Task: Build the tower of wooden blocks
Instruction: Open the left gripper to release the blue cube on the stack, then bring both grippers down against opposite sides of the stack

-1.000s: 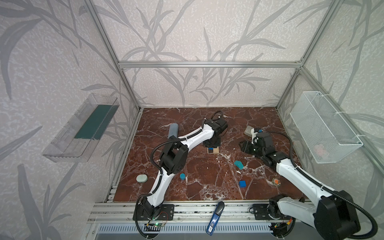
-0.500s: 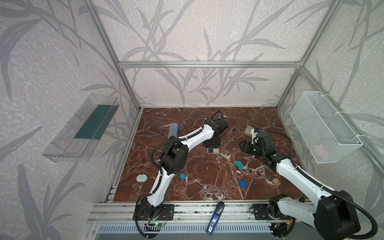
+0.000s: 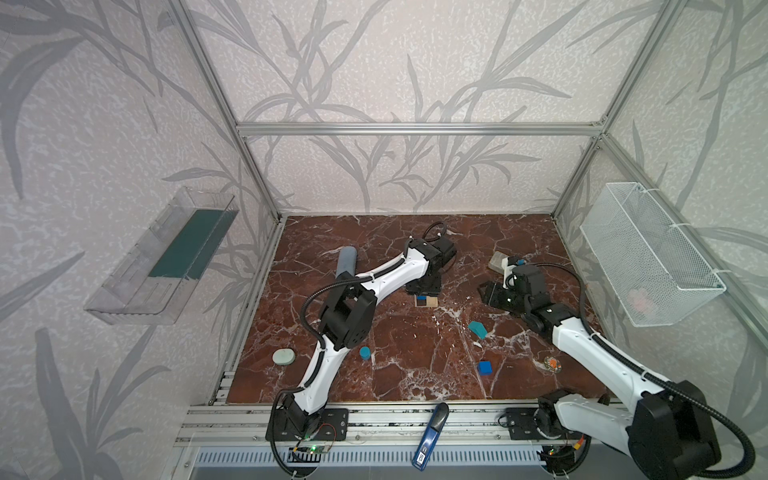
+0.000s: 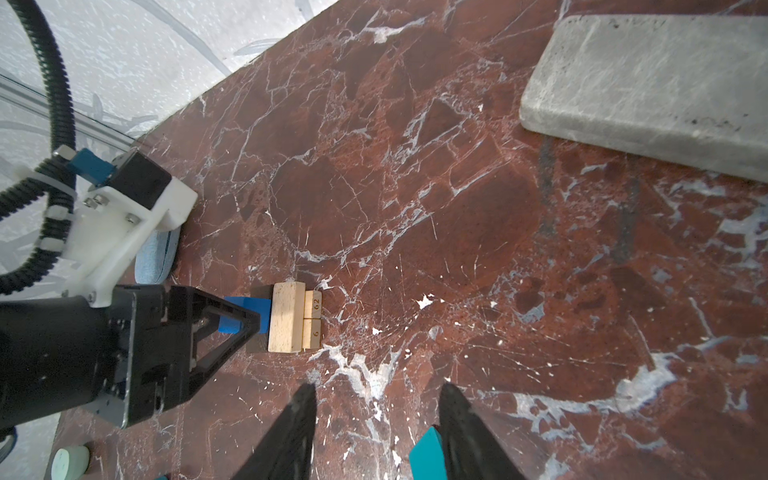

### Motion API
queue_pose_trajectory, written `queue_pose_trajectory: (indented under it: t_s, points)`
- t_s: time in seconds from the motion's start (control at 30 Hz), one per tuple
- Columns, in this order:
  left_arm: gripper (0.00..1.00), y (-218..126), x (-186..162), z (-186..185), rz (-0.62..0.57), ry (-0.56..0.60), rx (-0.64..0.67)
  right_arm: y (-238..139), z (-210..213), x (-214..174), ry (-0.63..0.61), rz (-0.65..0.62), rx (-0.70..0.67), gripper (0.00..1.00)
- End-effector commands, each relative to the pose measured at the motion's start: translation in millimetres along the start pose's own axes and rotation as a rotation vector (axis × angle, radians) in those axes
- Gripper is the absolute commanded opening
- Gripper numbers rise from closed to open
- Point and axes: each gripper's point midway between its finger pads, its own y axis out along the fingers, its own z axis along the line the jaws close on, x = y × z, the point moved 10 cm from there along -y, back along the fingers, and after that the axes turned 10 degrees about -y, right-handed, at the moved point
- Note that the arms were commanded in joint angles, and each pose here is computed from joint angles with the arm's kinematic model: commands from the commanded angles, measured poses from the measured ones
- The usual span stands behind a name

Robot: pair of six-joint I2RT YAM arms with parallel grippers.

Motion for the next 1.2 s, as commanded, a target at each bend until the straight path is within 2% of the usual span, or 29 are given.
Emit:
queue_pose_trajectory:
  t_s: [0.0, 0.2, 0.27, 0.33, 0.37, 0.4, 0.43, 0.5, 0.6, 0.7, 0.87, 1.17]
  points:
    - [0.51, -53.5, 5.9, 12.4, -0.105, 0.009, -0.006, -1.4, -0.9, -0.2, 0.002, -0.014, 0.012, 0.49]
    - [0.51, -95.7, 7.0, 26.9, -0.199, 0.005, -0.078, 7.4, 1.5, 0.3, 0.020, -0.001, 0.056, 0.49]
    - [0.46, -100.2, 6.8, 33.5, -0.215, -0.005, -0.105, 11.8, 2.8, 0.5, 0.028, 0.004, 0.077, 0.49]
    - [0.32, -96.2, 7.7, 42.3, -0.208, -0.031, -0.153, 17.3, 3.9, 0.3, 0.036, 0.013, 0.099, 0.47]
    - [0.19, -89.9, 8.4, 48.8, -0.193, -0.059, -0.180, 20.9, 4.1, -0.4, 0.042, 0.021, 0.110, 0.44]
    - [0.06, -82.2, 8.7, 55.0, -0.163, -0.088, -0.225, 24.8, 4.7, -0.7, 0.047, 0.028, 0.123, 0.40]
    - [0.00, -74.8, 9.4, 60.6, -0.138, -0.117, -0.279, 29.0, 5.5, -1.4, 0.052, 0.039, 0.138, 0.34]
    - [0.00, -58.2, 9.9, 69.0, -0.101, -0.162, -0.390, 37.6, 6.7, -1.8, 0.053, 0.053, 0.160, 0.23]
    - [0.00, -36.7, 10.8, 77.5, -0.062, -0.221, -0.517, 51.5, 9.9, -3.1, 0.088, 0.083, 0.188, 0.11]
    - [0.00, -21.7, 13.6, 83.8, -0.047, -0.246, -0.518, 66.3, 13.6, -4.9, 0.095, 0.108, 0.209, 0.01]
    - [0.00, -2.4, 20.0, 79.5, -0.007, -0.251, -0.561, 87.9, 20.7, -7.4, 0.099, 0.149, 0.249, 0.00]
    - [0.00, 27.5, 23.6, 81.2, 0.041, -0.280, -0.518, 108.7, 27.1, -10.2, 0.106, 0.166, 0.281, 0.00]
